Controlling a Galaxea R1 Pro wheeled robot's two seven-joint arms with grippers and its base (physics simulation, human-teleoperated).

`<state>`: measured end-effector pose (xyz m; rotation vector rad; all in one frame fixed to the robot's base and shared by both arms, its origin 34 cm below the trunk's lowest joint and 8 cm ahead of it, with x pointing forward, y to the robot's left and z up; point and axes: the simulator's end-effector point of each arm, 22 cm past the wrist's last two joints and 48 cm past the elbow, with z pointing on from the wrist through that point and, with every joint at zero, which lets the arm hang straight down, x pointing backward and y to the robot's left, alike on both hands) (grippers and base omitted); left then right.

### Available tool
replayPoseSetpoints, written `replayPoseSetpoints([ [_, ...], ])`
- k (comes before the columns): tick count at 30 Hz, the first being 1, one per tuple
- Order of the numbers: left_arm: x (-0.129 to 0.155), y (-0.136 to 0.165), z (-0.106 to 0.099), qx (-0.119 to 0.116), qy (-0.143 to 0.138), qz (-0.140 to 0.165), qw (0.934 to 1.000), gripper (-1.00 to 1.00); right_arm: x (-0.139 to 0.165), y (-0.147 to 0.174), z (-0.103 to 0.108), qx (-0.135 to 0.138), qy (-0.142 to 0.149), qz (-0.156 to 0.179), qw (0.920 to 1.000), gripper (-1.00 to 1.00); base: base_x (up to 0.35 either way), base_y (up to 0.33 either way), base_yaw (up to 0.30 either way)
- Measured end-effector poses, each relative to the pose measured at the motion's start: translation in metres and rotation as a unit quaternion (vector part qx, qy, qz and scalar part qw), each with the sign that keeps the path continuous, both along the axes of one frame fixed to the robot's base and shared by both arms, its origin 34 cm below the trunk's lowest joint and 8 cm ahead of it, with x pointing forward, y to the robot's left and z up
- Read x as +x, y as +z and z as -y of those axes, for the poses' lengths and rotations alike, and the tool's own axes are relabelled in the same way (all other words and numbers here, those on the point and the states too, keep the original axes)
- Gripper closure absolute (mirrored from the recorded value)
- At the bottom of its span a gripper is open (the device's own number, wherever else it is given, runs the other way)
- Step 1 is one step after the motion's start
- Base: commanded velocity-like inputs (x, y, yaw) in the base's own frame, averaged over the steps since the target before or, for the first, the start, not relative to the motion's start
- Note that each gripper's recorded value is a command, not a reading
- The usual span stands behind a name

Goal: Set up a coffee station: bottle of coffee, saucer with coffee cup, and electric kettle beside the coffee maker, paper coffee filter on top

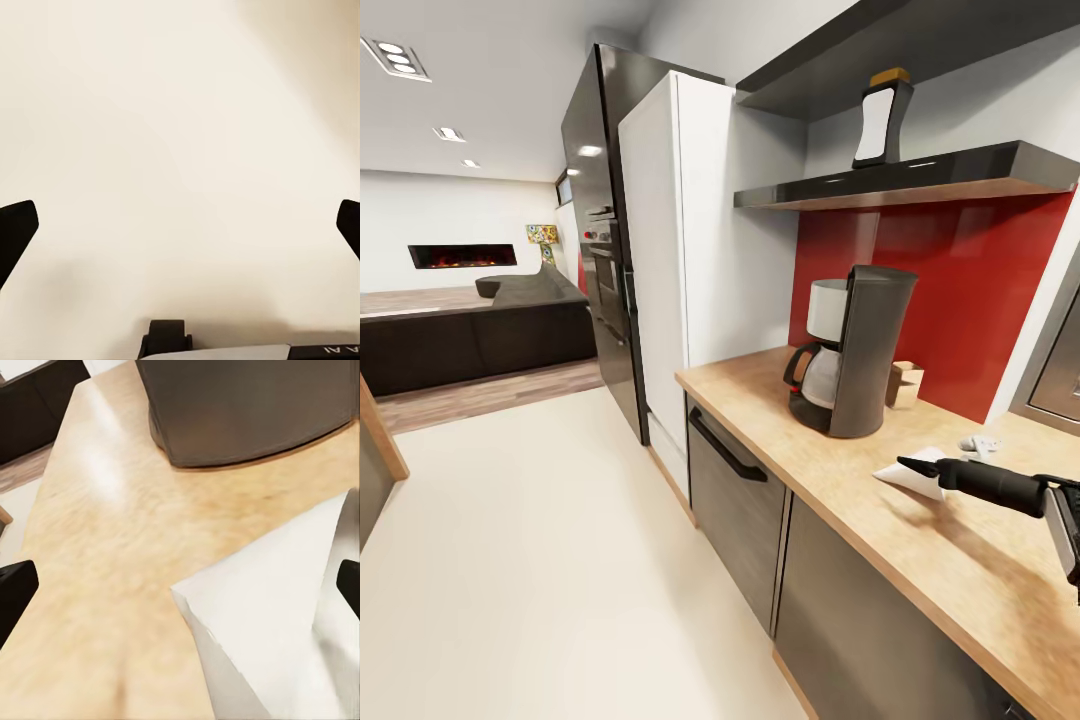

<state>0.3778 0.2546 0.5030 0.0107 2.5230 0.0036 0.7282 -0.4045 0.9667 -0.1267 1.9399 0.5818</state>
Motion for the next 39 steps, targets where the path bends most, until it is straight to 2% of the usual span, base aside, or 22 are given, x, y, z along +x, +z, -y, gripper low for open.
replayPoseSetpoints([
  [7, 0.0000, 0.0000, 0.0000, 0.000, 0.000, 0.000, 1.0000, -1.00, 0.0029, -0.0033, 0.0009, -0.002, -0.011, -0.002, 0.9999, -1.00, 0.000, 0.000, 0.000],
  [39, 0.0000, 0.0000, 0.0001, 0.000, 0.000, 0.000, 1.0000, -1.00, 0.0032, -0.0032, 0.0009, -0.002, -0.012, -0.002, 0.9999, -1.00, 0.000, 0.025, 0.000],
])
